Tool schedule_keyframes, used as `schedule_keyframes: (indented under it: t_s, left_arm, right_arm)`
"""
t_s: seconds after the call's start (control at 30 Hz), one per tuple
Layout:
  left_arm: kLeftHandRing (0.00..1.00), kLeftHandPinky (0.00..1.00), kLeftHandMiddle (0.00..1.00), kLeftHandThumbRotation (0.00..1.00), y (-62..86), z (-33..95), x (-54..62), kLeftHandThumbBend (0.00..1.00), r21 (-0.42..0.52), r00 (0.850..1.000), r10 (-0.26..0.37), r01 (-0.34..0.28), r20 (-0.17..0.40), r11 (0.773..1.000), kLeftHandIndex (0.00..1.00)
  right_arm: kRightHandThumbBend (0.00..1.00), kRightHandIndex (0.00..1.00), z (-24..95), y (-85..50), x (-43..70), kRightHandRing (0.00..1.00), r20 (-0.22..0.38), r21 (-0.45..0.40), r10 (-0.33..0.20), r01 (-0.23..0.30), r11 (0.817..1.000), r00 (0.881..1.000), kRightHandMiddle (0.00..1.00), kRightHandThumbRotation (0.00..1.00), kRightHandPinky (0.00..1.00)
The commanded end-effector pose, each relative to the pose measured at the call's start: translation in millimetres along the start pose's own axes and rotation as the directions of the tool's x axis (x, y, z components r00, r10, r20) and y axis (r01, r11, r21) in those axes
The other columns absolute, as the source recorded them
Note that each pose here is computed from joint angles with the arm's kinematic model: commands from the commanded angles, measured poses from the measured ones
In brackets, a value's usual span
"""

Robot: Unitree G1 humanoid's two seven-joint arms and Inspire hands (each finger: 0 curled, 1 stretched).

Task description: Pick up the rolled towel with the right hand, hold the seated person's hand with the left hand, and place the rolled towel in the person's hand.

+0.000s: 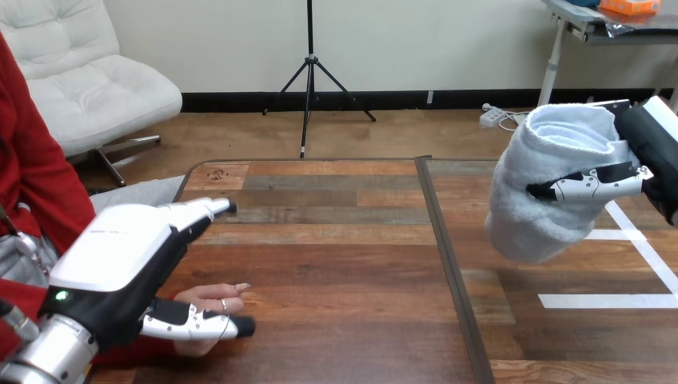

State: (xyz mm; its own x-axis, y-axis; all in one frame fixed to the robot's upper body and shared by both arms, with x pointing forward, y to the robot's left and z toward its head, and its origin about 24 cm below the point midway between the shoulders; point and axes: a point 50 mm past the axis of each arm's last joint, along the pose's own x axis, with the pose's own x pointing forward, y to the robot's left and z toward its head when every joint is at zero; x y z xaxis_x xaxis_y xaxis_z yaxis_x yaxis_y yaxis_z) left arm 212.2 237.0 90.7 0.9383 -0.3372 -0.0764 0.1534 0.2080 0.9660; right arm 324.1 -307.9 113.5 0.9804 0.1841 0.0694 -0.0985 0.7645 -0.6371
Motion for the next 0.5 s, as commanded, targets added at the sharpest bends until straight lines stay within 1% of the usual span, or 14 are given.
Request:
schedule_keyframes:
  t_s: [0.0,0.23,0.47]
  left_arm:
    - [0.84,0.77,0.87,0.53,9.6,-2.8,10.2,1.00,0.009,1.000,-0.015,0.015,0.016,1.000,0.85]
    - [0.84,0.78,0.87,0.53,6.1,-8.9,13.1,1.00,-0.013,0.998,-0.062,0.062,-0.009,0.998,0.84]
    - [0.86,0.79,0.88,0.56,3.5,-13.4,15.3,1.00,-0.012,0.995,-0.094,0.093,-0.032,0.996,0.85]
  right_arm:
    - [0.85,0.43,23.6,-8.2,12.3,0.37,0.124,0.002,-0.054,0.055,0.999,0.991,0.41,0.00,0.33]
    - [0.85,0.43,22.4,-6.3,11.4,0.38,0.124,-0.027,-0.053,0.057,0.998,0.991,0.42,0.00,0.35]
    - [0.84,0.43,20.9,-5.0,11.5,0.38,0.111,-0.019,-0.048,0.051,0.999,0.993,0.43,0.00,0.35]
